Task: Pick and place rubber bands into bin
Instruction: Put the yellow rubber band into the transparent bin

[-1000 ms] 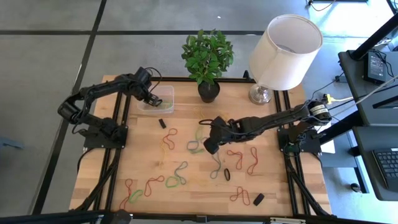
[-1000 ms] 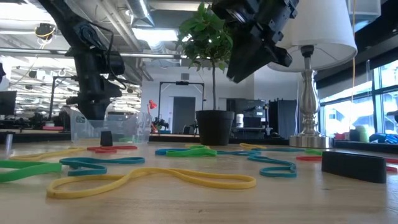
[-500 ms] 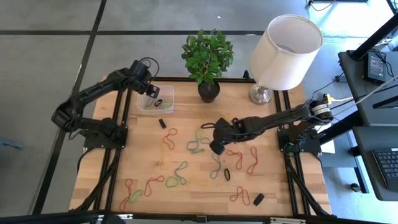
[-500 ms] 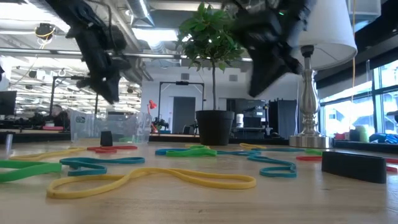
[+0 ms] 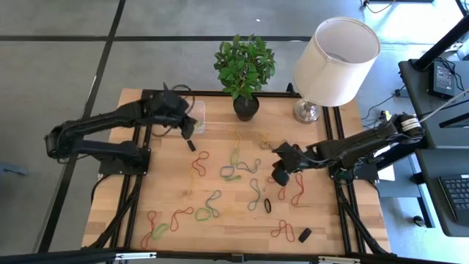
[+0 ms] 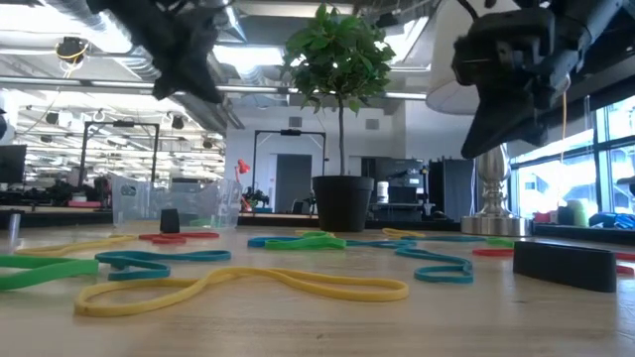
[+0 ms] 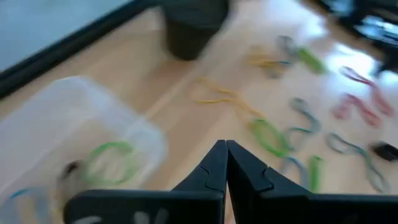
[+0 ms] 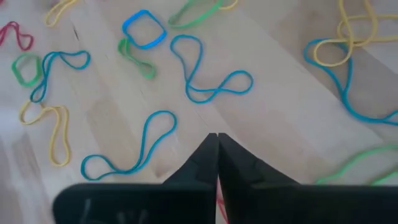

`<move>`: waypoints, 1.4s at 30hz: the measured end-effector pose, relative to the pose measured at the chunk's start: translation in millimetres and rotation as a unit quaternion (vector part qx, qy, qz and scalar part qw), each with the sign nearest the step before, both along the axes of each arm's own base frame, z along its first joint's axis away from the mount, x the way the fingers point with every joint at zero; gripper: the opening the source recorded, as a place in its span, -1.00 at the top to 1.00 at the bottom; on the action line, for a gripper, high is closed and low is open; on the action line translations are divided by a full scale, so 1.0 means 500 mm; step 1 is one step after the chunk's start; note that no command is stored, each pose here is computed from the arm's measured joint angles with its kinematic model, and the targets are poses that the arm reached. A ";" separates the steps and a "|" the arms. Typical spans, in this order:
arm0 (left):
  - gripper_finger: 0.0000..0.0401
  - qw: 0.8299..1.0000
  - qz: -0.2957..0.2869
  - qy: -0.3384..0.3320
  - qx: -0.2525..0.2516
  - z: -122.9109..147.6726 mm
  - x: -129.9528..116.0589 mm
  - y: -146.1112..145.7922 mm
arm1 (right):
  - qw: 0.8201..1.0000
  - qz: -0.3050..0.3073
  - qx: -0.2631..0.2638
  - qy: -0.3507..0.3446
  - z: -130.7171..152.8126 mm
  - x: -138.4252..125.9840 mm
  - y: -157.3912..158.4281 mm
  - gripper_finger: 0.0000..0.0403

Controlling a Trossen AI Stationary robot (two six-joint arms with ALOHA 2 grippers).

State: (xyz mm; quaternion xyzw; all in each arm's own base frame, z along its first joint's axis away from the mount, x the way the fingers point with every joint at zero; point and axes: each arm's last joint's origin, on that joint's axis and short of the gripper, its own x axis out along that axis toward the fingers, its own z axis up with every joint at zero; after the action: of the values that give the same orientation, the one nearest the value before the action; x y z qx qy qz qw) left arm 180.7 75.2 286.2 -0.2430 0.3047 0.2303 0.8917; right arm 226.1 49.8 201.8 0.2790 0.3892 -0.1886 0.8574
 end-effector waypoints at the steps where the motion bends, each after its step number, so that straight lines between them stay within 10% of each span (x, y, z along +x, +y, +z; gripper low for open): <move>1: 0.98 1.000 -0.014 -0.006 0.003 0.002 0.006 -0.010 | 1.000 -0.002 0.000 -0.001 -0.002 -0.005 -0.003 0.96; 11: 0.99 0.991 -0.109 0.012 0.071 -0.001 0.031 -0.055 | 0.991 0.101 -0.052 -0.068 0.007 0.028 0.005 0.95; 26: 0.99 0.941 -0.296 0.134 0.097 -0.061 0.059 -0.168 | 0.998 0.013 0.032 -0.058 -0.001 0.026 0.005 0.98; 35: 0.99 0.939 -0.266 0.216 0.008 -0.121 0.090 -0.262 | 0.997 0.044 0.050 0.030 -0.020 -0.006 0.027 0.99; 42: 0.99 0.945 -0.122 0.290 -0.089 -0.148 0.116 -0.313 | 0.992 0.079 0.016 0.097 -0.023 -0.042 0.031 0.99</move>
State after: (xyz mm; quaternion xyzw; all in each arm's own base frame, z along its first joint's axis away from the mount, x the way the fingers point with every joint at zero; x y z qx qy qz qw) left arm 238.9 -81.5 212.1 -0.2050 0.5969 0.1524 0.7606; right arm 205.0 65.4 190.2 0.2412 0.4941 -0.1401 0.8234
